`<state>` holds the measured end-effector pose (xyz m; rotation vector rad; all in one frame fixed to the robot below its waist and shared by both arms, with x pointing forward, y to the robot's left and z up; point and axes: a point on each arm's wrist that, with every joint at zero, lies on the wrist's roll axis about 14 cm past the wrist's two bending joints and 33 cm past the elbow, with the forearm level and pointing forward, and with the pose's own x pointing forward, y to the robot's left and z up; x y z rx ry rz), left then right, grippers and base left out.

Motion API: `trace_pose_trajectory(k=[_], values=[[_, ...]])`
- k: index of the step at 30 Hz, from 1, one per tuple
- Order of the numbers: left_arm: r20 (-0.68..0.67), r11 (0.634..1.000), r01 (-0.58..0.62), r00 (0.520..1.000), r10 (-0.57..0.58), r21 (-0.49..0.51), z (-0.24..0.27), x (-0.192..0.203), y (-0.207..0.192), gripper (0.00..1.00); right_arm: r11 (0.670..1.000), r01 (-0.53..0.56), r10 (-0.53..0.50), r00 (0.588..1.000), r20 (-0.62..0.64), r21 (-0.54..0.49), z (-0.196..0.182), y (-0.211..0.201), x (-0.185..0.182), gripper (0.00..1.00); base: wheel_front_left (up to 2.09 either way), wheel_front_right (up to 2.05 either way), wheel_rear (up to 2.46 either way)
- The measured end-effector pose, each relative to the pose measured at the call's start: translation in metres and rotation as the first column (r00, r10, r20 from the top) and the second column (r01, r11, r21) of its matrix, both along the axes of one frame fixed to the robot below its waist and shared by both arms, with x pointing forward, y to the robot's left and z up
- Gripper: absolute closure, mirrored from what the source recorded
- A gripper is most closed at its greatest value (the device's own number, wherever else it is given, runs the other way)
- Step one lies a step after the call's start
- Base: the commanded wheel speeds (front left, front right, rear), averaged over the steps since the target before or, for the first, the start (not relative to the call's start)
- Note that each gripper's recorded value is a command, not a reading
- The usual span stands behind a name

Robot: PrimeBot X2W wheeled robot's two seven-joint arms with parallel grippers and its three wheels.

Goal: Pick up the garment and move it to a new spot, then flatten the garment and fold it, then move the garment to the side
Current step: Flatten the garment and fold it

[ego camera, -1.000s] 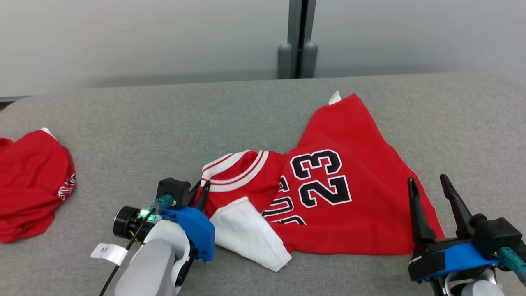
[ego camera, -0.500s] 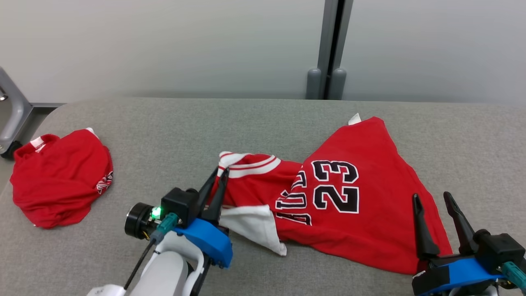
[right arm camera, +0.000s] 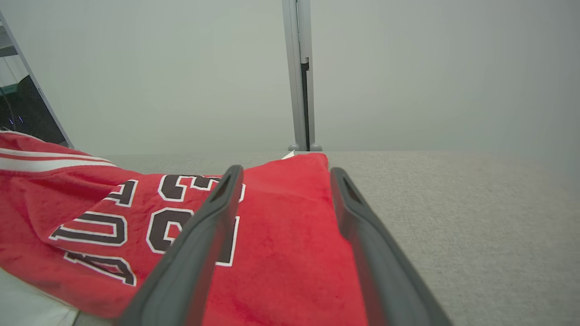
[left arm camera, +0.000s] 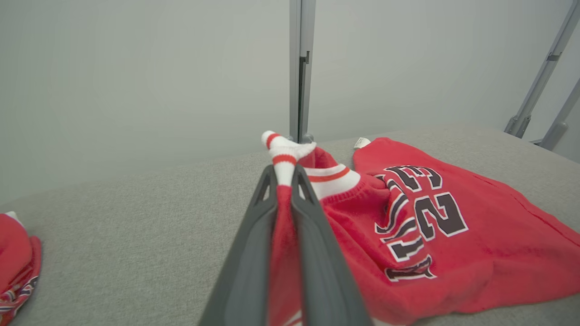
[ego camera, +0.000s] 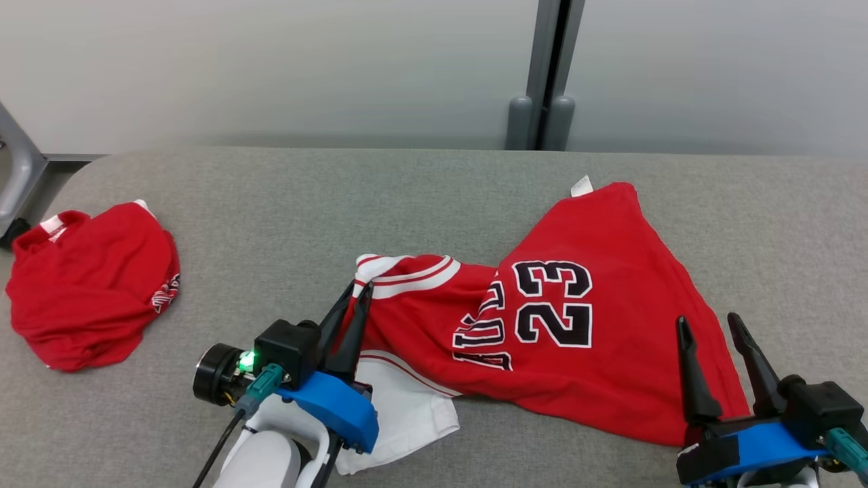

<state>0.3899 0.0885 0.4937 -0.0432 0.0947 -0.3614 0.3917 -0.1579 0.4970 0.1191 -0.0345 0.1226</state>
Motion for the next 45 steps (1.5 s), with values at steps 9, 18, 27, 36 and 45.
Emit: trace_pose_trajectory(k=[9,18,27,36,45], values=[[0.023,1.0,-0.003,1.0,0.003,0.0,0.003,0.032,0.001,1.0,0.998,0.066,-0.066,0.998,-0.02,-0.007,-0.007,-0.023,0.003,0.0,0.0,0.0,0.0],[-0.001,1.0,0.002,1.0,-0.002,0.026,-0.022,0.089,-0.001,1.0,0.977,0.207,-0.209,0.977,-0.042,-0.049,-0.018,-0.073,0.006,0.0,0.0,0.0,0.0],[-0.069,0.998,-0.028,0.997,0.032,0.05,-0.06,0.112,0.006,0.0,0.956,0.284,-0.288,0.956,-0.061,-0.072,-0.026,-0.1,-0.003,0.0,0.0,0.0,0.0],[-0.017,0.996,-0.08,0.997,0.081,0.033,-0.043,0.103,0.016,0.0,0.965,0.256,-0.258,0.966,-0.024,-0.046,-0.014,-0.089,0.001,0.0,0.0,0.0,0.0],[0.107,0.98,-0.198,0.974,0.198,-0.013,-0.001,0.059,0.051,0.0,0.986,0.166,-0.165,0.985,0.04,-0.03,0.007,-0.057,0.005,0.0,0.0,0.0,0.0]])
